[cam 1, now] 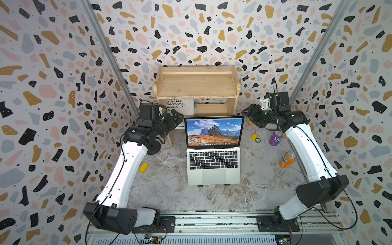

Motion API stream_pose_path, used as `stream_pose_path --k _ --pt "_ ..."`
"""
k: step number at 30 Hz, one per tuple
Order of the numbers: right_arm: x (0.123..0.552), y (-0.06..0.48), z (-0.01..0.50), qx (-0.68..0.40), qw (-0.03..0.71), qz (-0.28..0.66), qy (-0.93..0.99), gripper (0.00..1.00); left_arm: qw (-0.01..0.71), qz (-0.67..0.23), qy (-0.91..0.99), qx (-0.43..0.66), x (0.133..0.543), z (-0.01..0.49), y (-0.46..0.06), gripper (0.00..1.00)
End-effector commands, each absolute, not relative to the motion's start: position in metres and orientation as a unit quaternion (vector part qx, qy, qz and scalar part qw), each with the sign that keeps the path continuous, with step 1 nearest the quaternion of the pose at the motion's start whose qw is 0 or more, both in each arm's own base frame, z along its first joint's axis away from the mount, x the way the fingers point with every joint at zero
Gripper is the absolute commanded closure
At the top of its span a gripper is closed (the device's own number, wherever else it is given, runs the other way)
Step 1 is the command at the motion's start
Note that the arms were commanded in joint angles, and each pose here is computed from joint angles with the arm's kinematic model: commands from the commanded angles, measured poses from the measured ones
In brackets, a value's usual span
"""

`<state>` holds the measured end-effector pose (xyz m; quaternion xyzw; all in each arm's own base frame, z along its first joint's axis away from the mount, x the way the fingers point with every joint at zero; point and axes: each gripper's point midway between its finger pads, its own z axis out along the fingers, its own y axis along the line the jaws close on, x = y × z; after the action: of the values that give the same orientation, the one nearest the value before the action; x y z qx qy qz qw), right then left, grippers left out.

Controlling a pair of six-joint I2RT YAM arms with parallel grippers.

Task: Close the laptop lid and set it aside
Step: Close the lid of the laptop.

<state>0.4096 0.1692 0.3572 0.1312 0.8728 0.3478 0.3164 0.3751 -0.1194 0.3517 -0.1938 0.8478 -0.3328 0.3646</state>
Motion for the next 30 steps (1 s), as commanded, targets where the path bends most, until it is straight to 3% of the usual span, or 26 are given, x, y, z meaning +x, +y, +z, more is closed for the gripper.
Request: stream_pose_path --k 1,30 --pt "0.403 0.17 0.376 0.12 0.337 0.34 0.87 0.29 0.382 -0.356 0.834 -0.179 0.382 0.371 -0.128 0.02" --pt "0.402 0.193 0.363 0.074 0.331 0.301 0.892 0.3 0.374 -0.343 0.844 -0.172 0.402 0.365 -0.155 0.07"
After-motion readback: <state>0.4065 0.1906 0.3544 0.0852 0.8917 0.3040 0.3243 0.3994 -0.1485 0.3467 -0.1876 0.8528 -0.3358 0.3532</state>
